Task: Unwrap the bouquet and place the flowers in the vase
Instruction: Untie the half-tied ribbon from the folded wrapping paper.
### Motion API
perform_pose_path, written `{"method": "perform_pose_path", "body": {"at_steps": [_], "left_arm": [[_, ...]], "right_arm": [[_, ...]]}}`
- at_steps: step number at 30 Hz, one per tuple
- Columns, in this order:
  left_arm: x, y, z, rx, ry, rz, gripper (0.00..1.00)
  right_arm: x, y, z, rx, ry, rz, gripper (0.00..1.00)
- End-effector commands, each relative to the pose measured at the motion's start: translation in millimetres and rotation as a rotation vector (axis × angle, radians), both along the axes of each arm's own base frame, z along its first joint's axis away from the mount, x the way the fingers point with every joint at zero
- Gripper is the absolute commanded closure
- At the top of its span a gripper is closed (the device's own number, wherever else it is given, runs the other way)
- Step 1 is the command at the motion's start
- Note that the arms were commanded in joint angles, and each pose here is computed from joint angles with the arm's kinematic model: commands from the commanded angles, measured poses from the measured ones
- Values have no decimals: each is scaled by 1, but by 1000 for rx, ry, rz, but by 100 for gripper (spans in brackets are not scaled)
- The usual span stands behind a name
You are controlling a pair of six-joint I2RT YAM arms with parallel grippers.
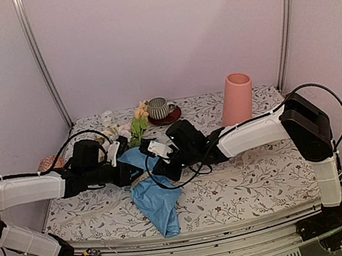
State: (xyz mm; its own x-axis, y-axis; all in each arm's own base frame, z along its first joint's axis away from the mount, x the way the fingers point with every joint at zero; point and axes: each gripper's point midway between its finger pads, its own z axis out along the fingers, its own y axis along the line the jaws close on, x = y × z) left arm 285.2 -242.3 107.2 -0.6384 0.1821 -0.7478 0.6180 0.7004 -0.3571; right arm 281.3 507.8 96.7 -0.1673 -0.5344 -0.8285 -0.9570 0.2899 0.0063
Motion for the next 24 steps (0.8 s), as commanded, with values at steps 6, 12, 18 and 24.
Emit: {"method": "perform_pose_path", "body": {"at_steps": [6, 12, 18, 24], "left_arm": [[-4, -13, -8, -40, 35, -83, 62], [-5, -15, -12, -41, 56, -99, 71], [-6, -12, -13, -24, 62, -87, 100], [-6, -3, -9, -1, 43, -43, 100]], "right_arm": [[-4, 4, 25, 54, -22, 15, 91], [-5, 4, 24, 51, -18, 15, 91], [-4, 3, 24, 48, -20, 10, 90], [0, -1, 22, 39, -31, -23, 85]]}}
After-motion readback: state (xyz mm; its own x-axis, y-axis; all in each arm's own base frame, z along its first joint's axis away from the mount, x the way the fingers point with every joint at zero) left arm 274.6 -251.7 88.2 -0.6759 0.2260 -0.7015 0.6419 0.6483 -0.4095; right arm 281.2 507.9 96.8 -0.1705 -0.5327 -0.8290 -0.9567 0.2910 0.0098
